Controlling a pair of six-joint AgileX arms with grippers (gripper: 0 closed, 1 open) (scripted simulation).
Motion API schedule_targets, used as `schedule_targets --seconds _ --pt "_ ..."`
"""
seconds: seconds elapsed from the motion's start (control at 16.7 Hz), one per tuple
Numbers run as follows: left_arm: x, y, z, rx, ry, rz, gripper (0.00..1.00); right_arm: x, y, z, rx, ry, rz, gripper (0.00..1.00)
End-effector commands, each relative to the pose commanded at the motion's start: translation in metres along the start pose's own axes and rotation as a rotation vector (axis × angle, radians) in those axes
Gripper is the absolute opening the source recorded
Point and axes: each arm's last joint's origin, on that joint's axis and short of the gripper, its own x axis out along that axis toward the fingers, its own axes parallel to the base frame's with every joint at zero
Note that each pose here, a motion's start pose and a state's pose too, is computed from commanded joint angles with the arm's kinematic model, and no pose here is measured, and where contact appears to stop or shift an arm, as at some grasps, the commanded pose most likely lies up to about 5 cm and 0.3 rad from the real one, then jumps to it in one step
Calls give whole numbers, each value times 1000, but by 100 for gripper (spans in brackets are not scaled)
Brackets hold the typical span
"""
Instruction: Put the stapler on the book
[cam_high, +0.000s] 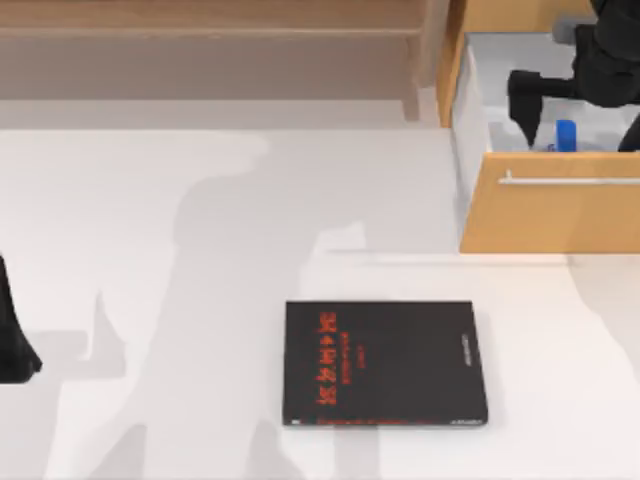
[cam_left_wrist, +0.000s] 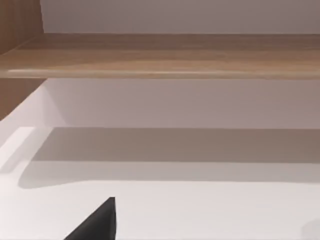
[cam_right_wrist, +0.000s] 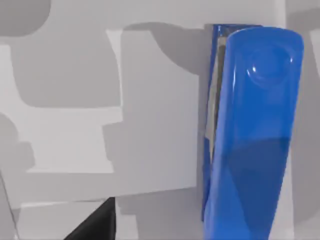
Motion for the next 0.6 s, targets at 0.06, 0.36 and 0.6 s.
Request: schedule_targets --seconds 0.06,0.36,0.6 --pt "0 0 0 0 0 0 100 4 1 3 3 7 0 100" --pt "0 0 0 0 0 0 100 7 1 5 5 12 0 100" --pt "0 0 0 0 0 0 100 8 0 4 6 12 -1 100"
